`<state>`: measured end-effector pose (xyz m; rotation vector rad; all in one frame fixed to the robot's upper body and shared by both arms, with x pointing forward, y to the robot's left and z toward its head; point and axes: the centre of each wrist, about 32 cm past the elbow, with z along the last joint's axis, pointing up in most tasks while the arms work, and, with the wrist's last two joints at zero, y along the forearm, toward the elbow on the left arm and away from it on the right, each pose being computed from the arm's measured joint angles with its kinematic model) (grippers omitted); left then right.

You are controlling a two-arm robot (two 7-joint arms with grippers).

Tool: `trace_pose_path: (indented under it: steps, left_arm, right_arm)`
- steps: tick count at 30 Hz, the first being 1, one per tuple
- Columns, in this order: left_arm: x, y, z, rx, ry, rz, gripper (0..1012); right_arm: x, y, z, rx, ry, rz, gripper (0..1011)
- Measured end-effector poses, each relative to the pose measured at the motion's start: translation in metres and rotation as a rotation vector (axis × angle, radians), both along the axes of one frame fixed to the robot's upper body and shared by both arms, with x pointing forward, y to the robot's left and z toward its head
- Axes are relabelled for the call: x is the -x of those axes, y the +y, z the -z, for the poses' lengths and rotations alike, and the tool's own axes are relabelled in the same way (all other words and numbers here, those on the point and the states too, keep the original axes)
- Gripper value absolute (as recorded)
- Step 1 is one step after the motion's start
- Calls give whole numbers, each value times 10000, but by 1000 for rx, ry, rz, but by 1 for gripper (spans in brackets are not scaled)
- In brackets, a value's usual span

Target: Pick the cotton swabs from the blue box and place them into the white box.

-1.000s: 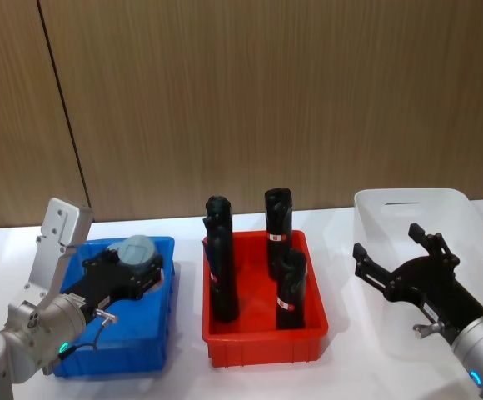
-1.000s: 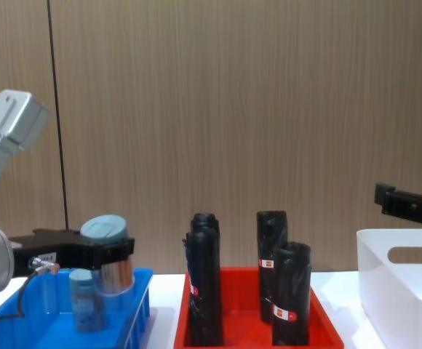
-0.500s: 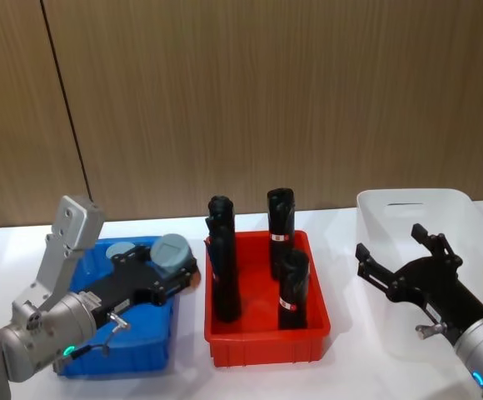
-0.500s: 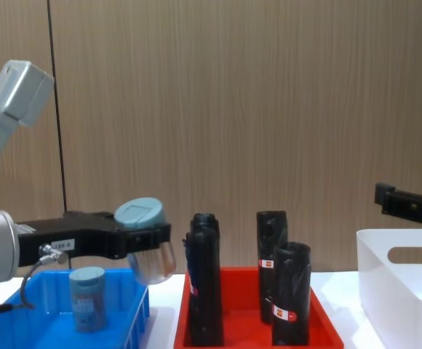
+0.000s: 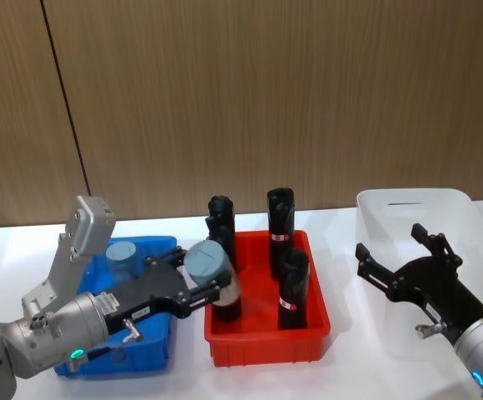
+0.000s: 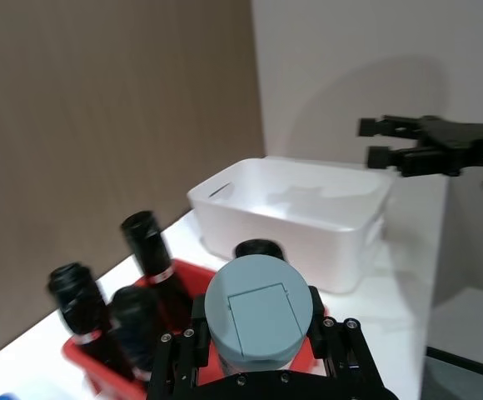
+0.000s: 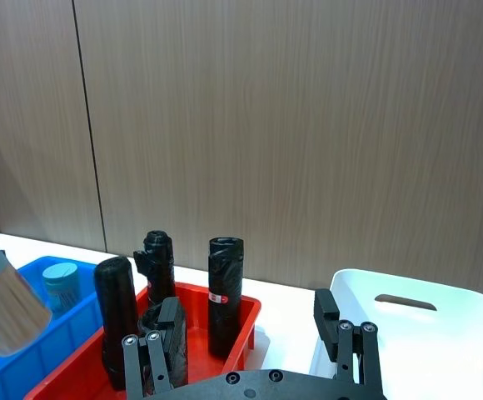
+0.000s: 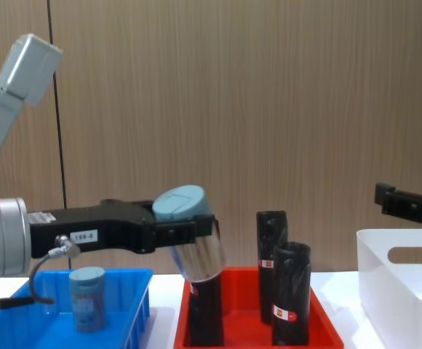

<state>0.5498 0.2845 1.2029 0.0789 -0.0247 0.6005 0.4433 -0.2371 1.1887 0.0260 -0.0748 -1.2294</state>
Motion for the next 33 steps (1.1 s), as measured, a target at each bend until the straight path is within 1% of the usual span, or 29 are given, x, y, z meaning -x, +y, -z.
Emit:
trace_pose_path:
  steps: [2,4,6,7,9,10,12,13,19,26,33]
  left_arm:
    - [-9,-8,-7,5,-2,24,660]
    - [-21,-19,-16,12,-4,63,660]
    - [-29,-24,-21,16,-5,87,660]
    - [-37,-32,-26,20,-6,115,660]
    - [-45,-37,-30,23,-7,137,660]
    - [-54,-44,-37,26,-9,161,660]
    - [-61,-48,-42,28,-10,176,660]
    - [-66,-55,-49,29,-12,195,660]
    - [-72,-66,-61,27,-13,237,660]
    - [-72,-71,-73,23,-14,264,660]
    - [-71,-74,-78,20,-15,279,660]
  right_arm:
    - [0,0,0,0,0,0,1002]
    - [0,0,0,0,0,0,1002]
    - [0,0,0,0,0,0,1002]
    - [0,0,0,0,0,0,1002]
    - [0,0,0,0,0,0,1002]
    - [0,0,0,0,0,0,1002]
    - [0,0,0,0,0,0,1002]
    - [0,0,0,0,0,0,1002]
    - [0,0,0,0,0,0,1002]
    - [0,0,0,0,0,0,1002]
    - [2,-4,0,2,0,-8,1002]
